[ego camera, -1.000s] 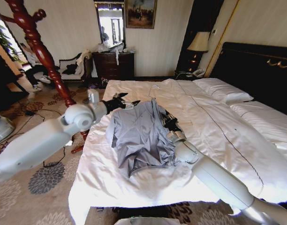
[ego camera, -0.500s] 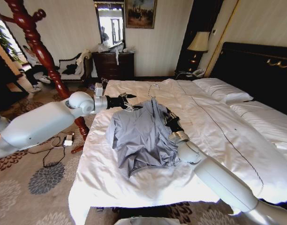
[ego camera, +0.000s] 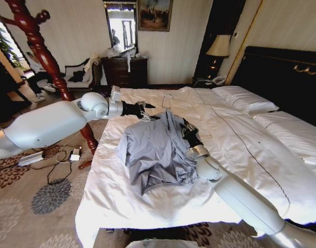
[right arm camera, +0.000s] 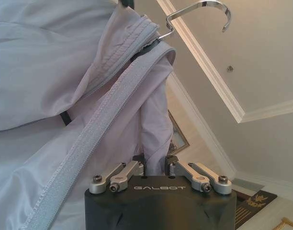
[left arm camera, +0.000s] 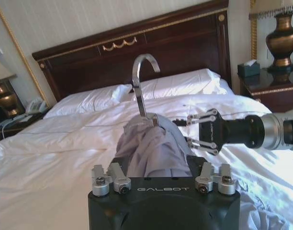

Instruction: Pick up the clothes from the bed and hang them on the clothes hanger.

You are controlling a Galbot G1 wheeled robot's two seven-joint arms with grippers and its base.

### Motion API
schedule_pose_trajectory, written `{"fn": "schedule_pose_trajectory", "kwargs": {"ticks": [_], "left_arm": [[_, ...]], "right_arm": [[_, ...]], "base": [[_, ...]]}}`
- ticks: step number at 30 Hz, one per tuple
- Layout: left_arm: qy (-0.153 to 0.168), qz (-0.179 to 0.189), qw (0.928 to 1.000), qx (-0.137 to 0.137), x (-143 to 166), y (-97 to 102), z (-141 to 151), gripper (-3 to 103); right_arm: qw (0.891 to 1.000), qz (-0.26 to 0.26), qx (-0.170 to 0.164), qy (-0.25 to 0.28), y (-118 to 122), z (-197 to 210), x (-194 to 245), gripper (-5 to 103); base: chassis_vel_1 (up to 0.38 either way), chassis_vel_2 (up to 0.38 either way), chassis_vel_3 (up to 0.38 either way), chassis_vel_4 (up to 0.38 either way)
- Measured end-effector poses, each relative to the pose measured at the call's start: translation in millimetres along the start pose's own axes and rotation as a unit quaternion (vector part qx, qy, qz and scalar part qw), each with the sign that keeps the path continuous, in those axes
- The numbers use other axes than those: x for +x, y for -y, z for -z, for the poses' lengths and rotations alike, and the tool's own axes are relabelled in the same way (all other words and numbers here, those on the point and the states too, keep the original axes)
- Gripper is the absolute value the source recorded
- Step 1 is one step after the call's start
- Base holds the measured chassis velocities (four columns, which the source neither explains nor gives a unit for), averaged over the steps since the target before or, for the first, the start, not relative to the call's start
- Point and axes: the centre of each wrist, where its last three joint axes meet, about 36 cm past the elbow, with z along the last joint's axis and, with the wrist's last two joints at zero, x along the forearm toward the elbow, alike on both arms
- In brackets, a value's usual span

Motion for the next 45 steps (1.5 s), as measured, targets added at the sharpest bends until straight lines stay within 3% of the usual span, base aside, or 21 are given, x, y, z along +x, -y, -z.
{"fn": "schedule_pose_trajectory", "kwargs": {"ticks": [2,8,10,14,16,32,45], "left_arm": [[-0.005,-0.002,1.0,0.0,-2,-0.3,0,66],[-0.018,-0.005,0.9998,-0.01,-12,-1.6,-1,42],[-0.019,-0.006,0.9997,-0.011,-12,-1.4,-2,42],[-0.025,-0.011,0.9996,-0.008,-13,-0.9,-6,20],[-0.026,-0.014,0.9995,-0.007,-13,0.0,-8,17],[-0.032,-0.031,0.999,0.008,-8,11.2,-20,15],[-0.012,-0.015,0.9997,0.013,-14,14.6,-18,15]], "right_arm": [[1.0,-0.001,0.001,0.002,1,1,-1,18],[1.0,0.001,0.006,0.006,1,0,1,18],[1.0,0.001,0.009,0.01,0,0,3,18],[1.0,-0.004,0.019,0.024,0,-3,4,18],[0.999,-0.004,0.021,0.026,0,-3,4,18],[0.999,-0.011,0.03,0.042,3,0,1,19],[0.999,-0.004,0.017,0.041,3,4,8,19]], "base": [[0.0,0.0,0.0,0.0],[0.0,0.0,0.0,0.0],[0.0,0.0,0.0,0.0],[0.0,0.0,0.0,0.0],[0.0,0.0,0.0,0.0],[0.0,0.0,0.0,0.0],[0.0,0.0,0.0,0.0]]}}
